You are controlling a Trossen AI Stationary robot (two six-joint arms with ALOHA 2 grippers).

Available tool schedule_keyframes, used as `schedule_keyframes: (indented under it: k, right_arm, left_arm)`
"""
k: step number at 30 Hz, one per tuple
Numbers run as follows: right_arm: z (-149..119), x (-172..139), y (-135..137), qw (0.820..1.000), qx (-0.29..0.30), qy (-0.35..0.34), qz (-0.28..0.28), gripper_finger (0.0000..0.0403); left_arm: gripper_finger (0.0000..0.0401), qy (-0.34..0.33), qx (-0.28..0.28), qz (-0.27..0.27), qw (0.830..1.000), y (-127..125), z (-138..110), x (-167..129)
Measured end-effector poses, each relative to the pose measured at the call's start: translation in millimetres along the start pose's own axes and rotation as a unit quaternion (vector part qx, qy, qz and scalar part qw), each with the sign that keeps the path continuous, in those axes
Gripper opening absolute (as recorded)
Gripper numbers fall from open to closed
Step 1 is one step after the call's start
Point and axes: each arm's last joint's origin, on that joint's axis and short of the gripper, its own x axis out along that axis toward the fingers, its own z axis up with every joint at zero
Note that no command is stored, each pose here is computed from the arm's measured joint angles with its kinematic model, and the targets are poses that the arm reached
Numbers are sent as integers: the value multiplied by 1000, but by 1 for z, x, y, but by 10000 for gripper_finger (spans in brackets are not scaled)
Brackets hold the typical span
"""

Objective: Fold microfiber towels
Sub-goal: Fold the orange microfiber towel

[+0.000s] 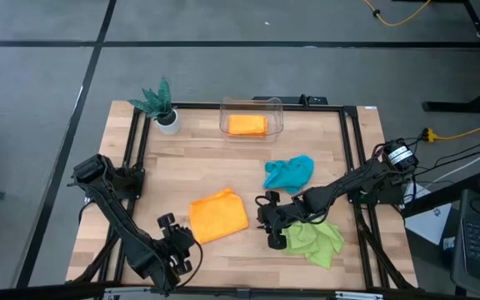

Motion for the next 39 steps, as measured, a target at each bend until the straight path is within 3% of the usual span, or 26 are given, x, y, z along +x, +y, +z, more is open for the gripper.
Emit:
schedule_keyframes:
  k: [21, 32, 39]
  right_arm:
    - [1, 0, -1, 1000, 8, -11, -20, 145]
    - [9, 0, 1, 999, 5, -51, -8, 250]
    - [15, -1, 1, 995, -7, -88, -36, 263]
  left_arm:
    - [167, 0, 0, 0, 1000, 0, 0, 0]
    - [167, 0, 0, 0, 1000, 0, 0, 0]
    - [167, -1, -4, -5, 1000, -1, 0, 0]
